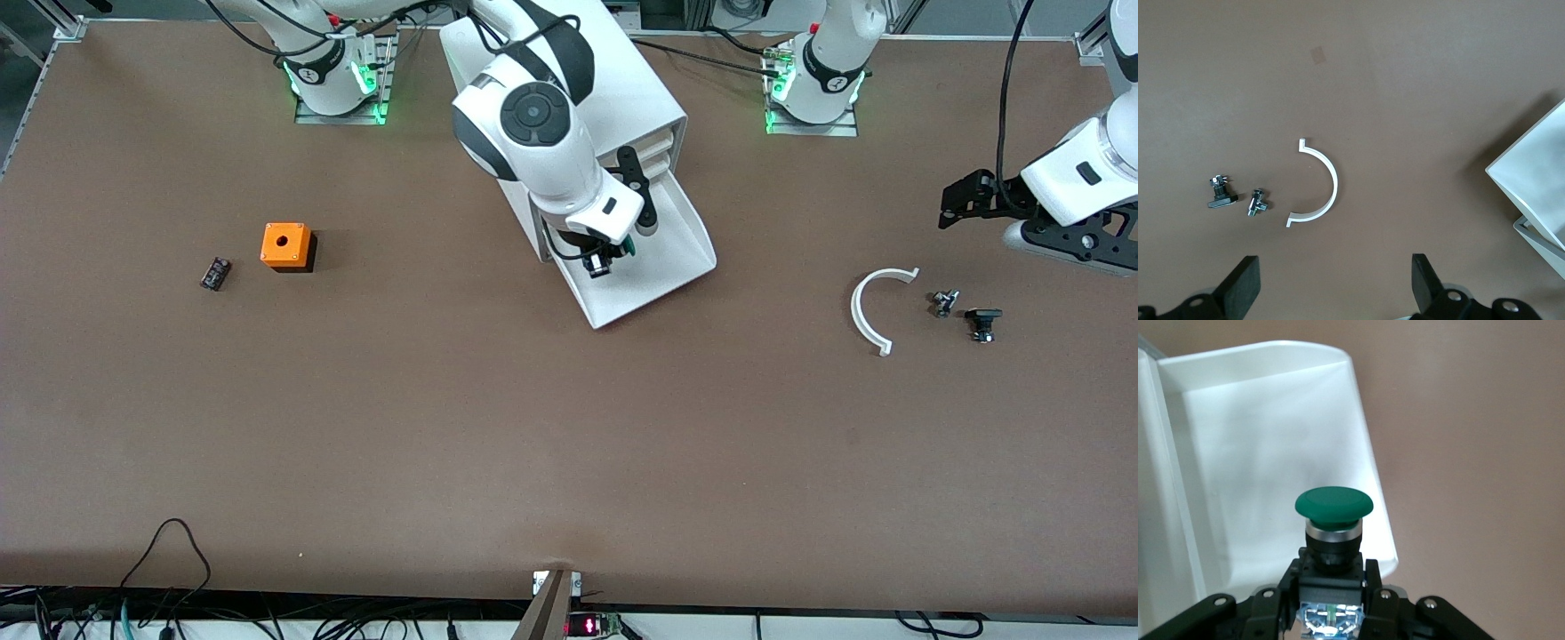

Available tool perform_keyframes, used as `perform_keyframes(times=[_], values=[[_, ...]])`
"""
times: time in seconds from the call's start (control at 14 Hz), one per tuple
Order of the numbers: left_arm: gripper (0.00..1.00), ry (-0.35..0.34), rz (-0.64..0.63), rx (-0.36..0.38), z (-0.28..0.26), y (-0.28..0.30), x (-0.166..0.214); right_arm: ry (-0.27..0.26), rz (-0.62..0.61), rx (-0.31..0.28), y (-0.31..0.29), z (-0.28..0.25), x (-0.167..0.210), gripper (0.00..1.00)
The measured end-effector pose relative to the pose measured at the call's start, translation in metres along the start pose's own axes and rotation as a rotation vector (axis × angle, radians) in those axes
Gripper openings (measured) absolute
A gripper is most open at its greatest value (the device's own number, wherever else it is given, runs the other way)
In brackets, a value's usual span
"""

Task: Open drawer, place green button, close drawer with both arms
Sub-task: 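Lower the green button into the drawer and open the right gripper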

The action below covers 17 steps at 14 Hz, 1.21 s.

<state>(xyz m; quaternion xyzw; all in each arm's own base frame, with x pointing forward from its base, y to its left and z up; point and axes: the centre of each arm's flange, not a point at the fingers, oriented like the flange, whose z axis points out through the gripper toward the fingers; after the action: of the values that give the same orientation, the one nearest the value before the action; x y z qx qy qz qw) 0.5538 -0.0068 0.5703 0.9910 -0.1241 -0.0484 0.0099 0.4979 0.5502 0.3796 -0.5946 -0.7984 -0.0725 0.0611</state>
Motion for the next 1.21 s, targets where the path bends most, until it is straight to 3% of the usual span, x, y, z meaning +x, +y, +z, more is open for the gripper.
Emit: perform_keyframes(times=[0.43, 1.14, 1.21], values=[[1.00, -0.002, -0.001, 0.000, 0.000, 0.000, 0.000, -0.061, -0.104, -0.012, -0.018, 0.075, 0.028, 0.41], [1.00, -0.002, -0.004, -0.001, 0.000, -0.002, -0.001, -0.130, -0.179, -0.041, -0.035, 0.120, 0.043, 0.41], [1.00, -0.001, -0.004, 0.000, -0.001, -0.002, -0.001, -0.132, -0.176, -0.040, -0.036, 0.121, 0.043, 0.45]])
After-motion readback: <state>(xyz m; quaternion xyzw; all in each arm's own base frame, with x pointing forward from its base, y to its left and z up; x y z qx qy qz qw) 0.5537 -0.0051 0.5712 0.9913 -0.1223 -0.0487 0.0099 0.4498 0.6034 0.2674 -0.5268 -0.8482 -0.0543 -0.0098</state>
